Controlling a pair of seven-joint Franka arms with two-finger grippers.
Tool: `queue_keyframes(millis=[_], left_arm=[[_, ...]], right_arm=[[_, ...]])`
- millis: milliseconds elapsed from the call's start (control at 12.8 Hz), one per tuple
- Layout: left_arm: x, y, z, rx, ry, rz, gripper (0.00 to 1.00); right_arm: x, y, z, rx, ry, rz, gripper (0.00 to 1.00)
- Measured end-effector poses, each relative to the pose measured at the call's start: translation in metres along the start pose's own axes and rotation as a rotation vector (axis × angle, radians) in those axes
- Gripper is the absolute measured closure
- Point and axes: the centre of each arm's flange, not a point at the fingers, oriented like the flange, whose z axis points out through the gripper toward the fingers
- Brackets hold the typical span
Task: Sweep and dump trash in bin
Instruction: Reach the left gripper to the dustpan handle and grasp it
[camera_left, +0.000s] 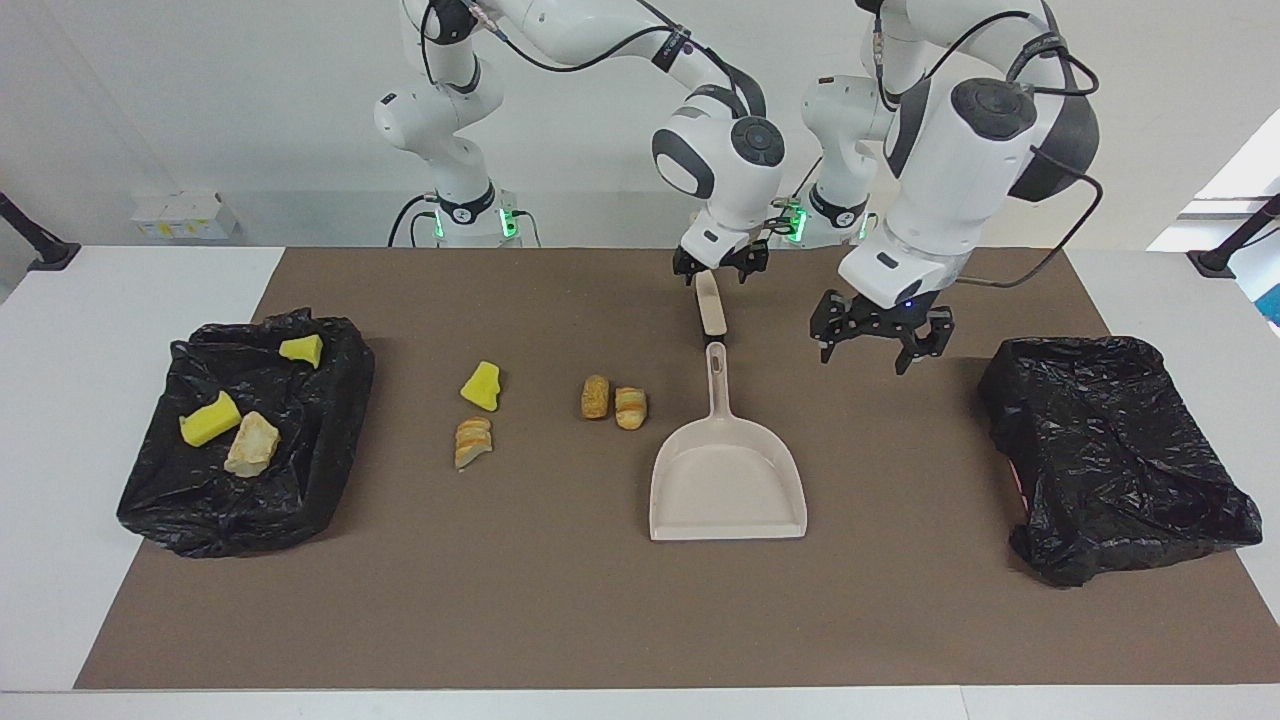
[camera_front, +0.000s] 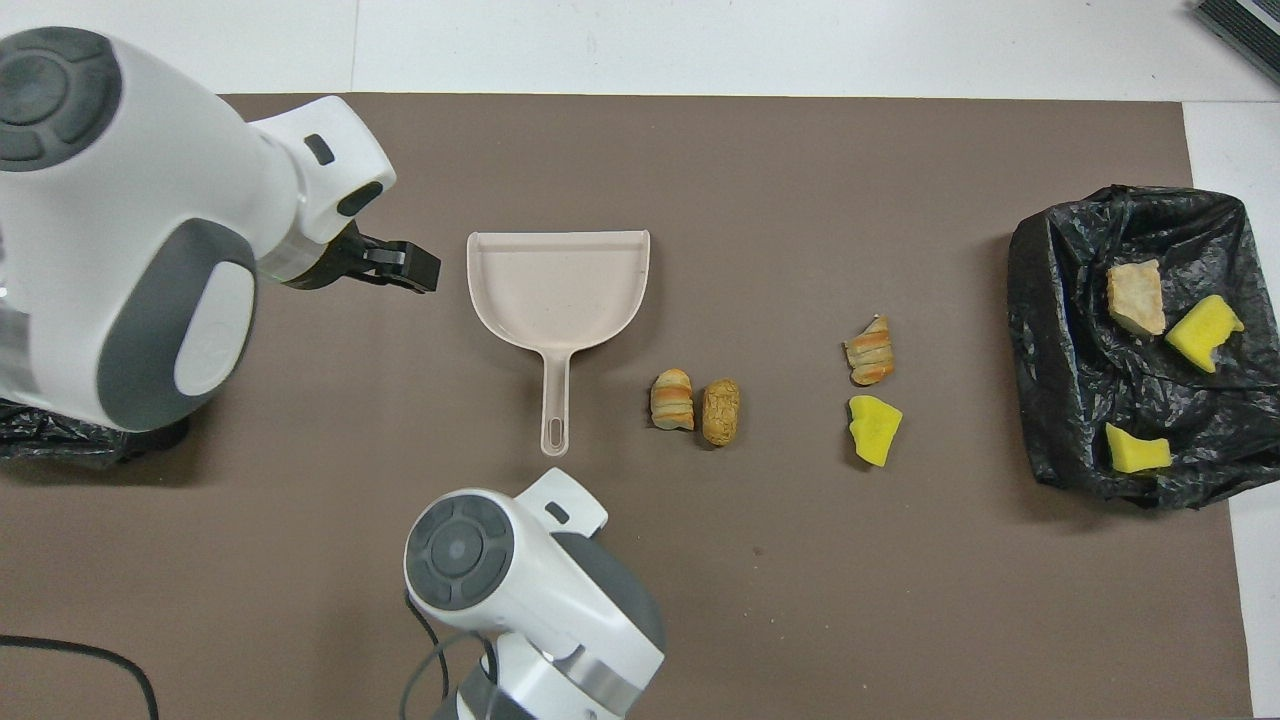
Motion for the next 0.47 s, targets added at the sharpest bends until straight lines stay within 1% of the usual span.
queue_keyframes(millis=[235, 392, 470], left_arm=[[0.001, 0.06, 0.061, -0.009, -0.023, -0.056, 0.0], [-0.011, 0.091, 0.102, -0.004, -0.057, -0.057, 0.0], [-0.02, 0.103, 0.121, -0.002, -0.065, -0.064, 0.0]], right_arm=[[-0.069, 0.009, 0.038, -0.006, 0.034, 0.021, 0.0], [-0.094, 0.02, 0.052, 0.028, 0.034, 0.045, 0.01], [-0.1, 0.024, 0.054, 0.038, 0.033, 0.049, 0.07]])
